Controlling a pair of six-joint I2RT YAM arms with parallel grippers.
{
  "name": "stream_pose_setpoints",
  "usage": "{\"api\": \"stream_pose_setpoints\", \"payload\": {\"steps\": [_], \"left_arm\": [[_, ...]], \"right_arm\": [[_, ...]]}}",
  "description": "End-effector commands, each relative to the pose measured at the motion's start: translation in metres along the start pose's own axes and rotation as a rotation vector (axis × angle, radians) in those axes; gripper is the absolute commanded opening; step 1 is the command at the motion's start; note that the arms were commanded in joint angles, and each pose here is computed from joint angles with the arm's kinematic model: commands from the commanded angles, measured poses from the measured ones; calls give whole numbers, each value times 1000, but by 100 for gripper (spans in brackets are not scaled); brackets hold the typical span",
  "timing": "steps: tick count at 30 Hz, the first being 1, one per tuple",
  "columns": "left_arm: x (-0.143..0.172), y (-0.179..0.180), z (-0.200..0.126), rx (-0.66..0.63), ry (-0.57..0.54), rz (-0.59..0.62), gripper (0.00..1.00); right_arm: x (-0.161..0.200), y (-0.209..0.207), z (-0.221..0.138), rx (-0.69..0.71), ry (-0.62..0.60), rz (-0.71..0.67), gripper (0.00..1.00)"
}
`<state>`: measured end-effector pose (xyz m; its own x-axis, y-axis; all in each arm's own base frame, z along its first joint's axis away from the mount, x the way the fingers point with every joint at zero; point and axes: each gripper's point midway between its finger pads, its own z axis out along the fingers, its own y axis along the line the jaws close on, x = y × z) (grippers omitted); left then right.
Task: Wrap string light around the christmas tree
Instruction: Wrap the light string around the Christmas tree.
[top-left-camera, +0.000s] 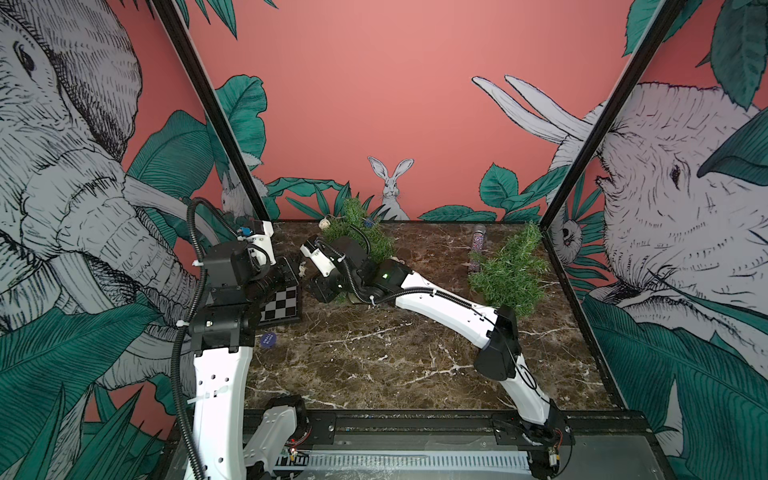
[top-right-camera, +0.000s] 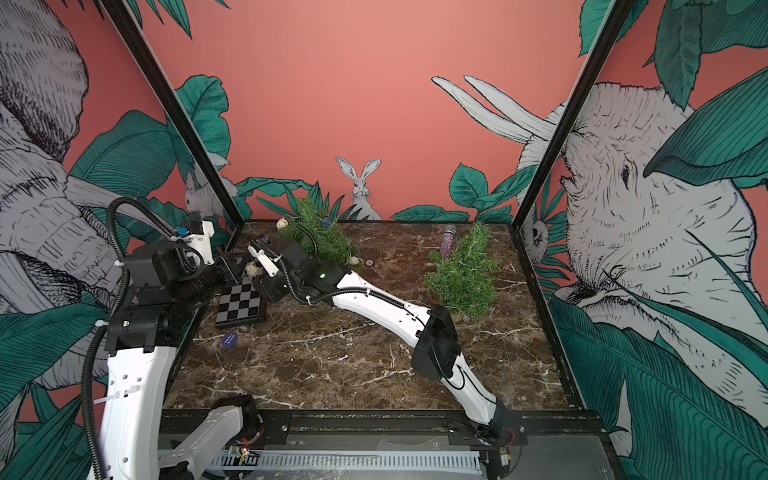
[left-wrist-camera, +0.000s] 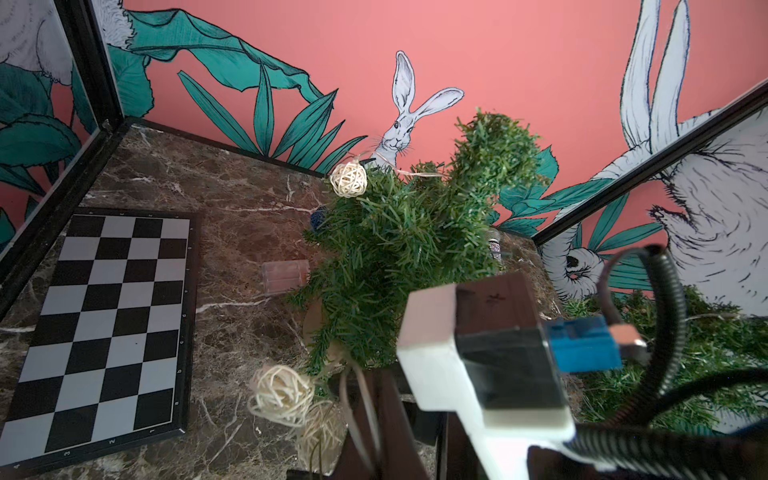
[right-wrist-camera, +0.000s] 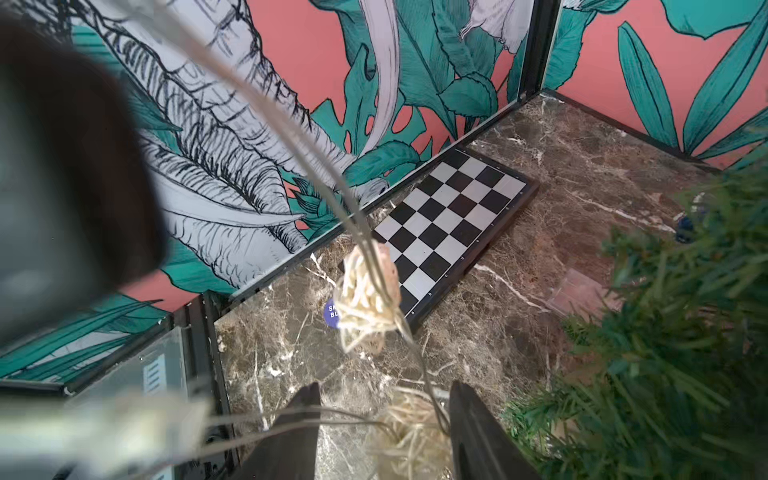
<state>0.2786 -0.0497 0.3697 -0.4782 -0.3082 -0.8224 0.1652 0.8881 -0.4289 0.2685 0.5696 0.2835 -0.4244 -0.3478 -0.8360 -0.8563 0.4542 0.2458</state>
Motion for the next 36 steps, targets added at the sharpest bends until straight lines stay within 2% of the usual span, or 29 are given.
{"api": "stream_pose_setpoints", "payload": {"steps": [1, 8, 14, 17, 25, 28, 32, 34, 36], "left_arm": [[9, 3, 0, -5, 17, 25, 0], [3, -6, 3, 46, -8, 6, 0], [1, -14, 3, 90, -3, -12, 0], [1, -15, 1, 97, -4, -18, 0], [3, -14, 3, 95, 1, -28, 0], [2, -13, 3, 91, -3, -23, 0], [3, -8, 1, 59, -9, -25, 0], [6, -6, -1, 43, -7, -22, 0], [16, 0, 0, 25, 20, -23, 0]], "right_arm": [[-5, 2, -29, -9, 0, 13, 56], [2, -1, -52, -63, 11, 58, 56], [-6, -6, -35, -83, -21, 96, 54], [-8, -15, -24, -53, -28, 103, 51], [-14, -15, -3, -92, -46, 154, 48], [-9, -25, 1, -45, -48, 148, 38], [-8, -52, -4, 87, -37, 41, 20], [-16, -68, -13, 163, -43, -28, 14], [-34, -67, -22, 162, -66, -80, 1]]}}
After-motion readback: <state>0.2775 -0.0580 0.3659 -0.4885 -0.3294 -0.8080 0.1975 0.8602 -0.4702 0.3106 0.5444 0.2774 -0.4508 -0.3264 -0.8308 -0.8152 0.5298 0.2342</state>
